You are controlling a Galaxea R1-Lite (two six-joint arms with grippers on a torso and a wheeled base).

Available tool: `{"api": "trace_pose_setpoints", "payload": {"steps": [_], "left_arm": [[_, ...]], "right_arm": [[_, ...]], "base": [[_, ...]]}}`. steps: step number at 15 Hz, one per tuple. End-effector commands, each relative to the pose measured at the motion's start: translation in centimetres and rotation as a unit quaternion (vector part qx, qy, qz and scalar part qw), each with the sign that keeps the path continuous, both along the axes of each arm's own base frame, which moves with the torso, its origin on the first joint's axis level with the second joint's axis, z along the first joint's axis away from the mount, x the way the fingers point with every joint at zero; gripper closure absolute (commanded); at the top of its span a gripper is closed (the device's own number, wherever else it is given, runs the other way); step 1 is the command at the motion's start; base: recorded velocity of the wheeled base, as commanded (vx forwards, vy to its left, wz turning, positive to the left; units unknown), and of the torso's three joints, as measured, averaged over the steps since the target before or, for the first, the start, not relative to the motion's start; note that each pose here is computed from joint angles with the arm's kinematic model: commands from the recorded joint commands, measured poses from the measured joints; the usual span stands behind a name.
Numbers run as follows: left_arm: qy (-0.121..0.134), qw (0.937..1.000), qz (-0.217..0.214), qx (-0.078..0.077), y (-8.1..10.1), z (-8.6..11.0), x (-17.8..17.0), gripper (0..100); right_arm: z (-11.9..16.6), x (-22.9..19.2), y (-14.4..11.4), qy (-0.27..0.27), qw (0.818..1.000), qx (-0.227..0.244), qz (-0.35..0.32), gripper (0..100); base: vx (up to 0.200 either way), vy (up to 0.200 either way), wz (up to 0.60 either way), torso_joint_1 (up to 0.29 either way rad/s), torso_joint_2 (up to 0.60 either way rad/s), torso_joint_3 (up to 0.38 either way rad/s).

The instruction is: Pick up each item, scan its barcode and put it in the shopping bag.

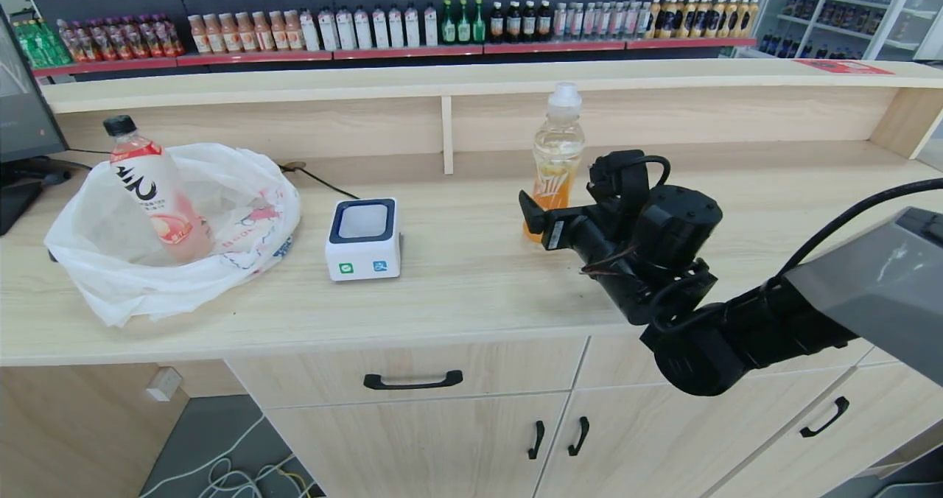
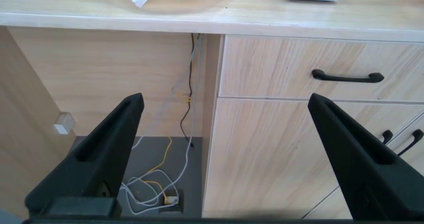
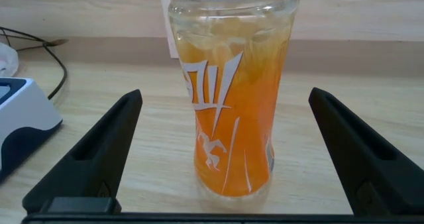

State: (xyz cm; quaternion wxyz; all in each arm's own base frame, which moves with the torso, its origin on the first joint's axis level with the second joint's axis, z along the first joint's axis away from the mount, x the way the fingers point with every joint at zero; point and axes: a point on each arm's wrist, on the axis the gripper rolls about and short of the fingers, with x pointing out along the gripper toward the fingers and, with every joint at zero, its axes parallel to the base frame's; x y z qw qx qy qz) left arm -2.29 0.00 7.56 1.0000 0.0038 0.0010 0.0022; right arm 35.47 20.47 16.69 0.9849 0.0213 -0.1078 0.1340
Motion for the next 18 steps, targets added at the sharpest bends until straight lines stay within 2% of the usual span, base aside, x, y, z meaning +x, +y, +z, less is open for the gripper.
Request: {"api": "trace_pose_setpoints", "payload": {"steps": [1, 18], "left_arm": [[0.001, 1.0, 0.0, 0.0, 0.0, 0.0, 0.0, 0], [0.0, 1.0, 0.001, -0.003, 0.0, 0.0, 0.0, 0]], "right_arm": [[-0.6, 0.7, 0.1, 0.002, 1.0, -0.001, -0.003, 0], [1.5, 5.6, 0.2, -0.003, 1.0, -0.006, 0.002, 0]], "base": [[0.0, 0.0, 0.0, 0.0, 0.0, 0.0], [0.0, 0.0, 0.0, 0.0, 0.0, 0.0]]}}
